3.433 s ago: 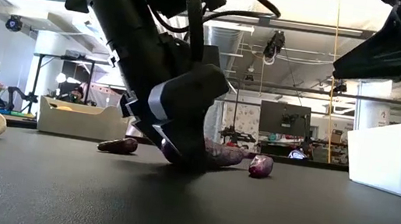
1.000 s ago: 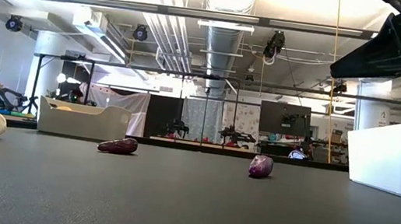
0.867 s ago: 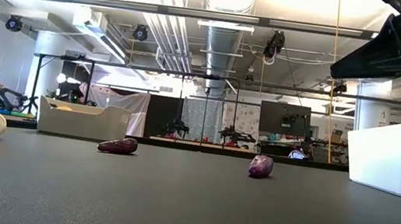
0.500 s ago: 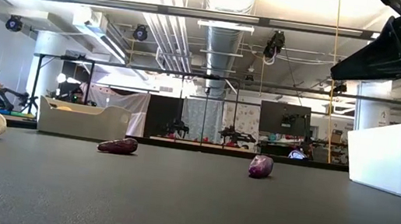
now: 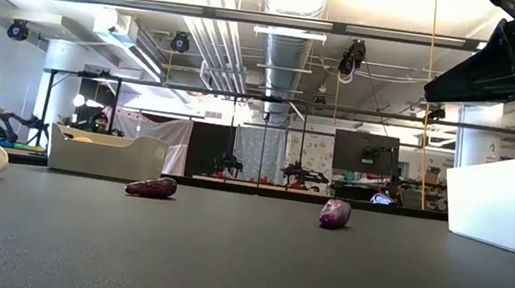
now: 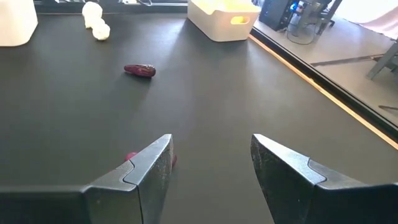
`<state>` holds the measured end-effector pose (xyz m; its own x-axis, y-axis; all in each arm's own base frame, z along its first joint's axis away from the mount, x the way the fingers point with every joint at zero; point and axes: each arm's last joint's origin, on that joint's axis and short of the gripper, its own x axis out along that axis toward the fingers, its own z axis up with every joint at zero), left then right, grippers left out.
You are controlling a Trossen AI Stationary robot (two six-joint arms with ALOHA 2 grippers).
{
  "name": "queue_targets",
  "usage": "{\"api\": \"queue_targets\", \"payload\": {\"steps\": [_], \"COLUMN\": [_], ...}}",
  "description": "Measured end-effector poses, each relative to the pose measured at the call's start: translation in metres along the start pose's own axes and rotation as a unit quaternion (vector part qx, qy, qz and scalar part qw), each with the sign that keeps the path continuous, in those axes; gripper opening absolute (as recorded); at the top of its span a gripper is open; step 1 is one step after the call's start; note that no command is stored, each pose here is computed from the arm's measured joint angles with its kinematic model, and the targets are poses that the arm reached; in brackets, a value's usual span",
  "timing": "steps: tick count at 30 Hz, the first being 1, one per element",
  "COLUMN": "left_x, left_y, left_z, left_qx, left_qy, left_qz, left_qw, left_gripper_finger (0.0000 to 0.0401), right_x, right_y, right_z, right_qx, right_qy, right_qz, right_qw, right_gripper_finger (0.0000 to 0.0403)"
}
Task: Sort produce into baskets
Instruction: Put the bottom left eggplant into the bottom left white bin
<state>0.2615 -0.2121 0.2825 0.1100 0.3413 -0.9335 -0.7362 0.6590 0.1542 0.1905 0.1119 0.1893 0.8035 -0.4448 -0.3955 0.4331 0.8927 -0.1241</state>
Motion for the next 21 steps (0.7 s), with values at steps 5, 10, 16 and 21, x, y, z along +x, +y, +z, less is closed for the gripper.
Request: {"api": "queue_targets", "payload": {"steps": [5, 10, 16, 21], "left_x": [0.041, 0.103, 0.173, 0.206], "left_y": [0.005, 0.009, 0.030, 0.039], "left_z": [0.046, 0.082, 0.099, 0.096], "left_qx": [0.045, 0.083, 0.055, 0.035], "left_qy": [-0.037, -0.051, -0.094, -0.117], "left_qz": [0.050, 0.043, 0.056, 0.025], "left_qw": [0.997, 0.994, 0.992, 0.992], "left_gripper_finger": [0.0202, 0.0200, 0.0200, 0.0200], "right_x": [0.000, 0.000, 0.000, 0.001], "right_y": [0.000, 0.000, -0.001, -0.003], "right_z": [0.000, 0.000, -0.001, -0.007], "right_qx": [0.000, -0.001, 0.011, 0.013], "right_qy": [0.000, 0.000, 0.001, 0.007], "right_qz": [0.000, -0.001, -0.001, -0.002], "right_qw": [1.000, 1.000, 1.000, 1.000], "right_gripper_finger": [0.0210, 0.0210, 0.0210, 0.0210]}}
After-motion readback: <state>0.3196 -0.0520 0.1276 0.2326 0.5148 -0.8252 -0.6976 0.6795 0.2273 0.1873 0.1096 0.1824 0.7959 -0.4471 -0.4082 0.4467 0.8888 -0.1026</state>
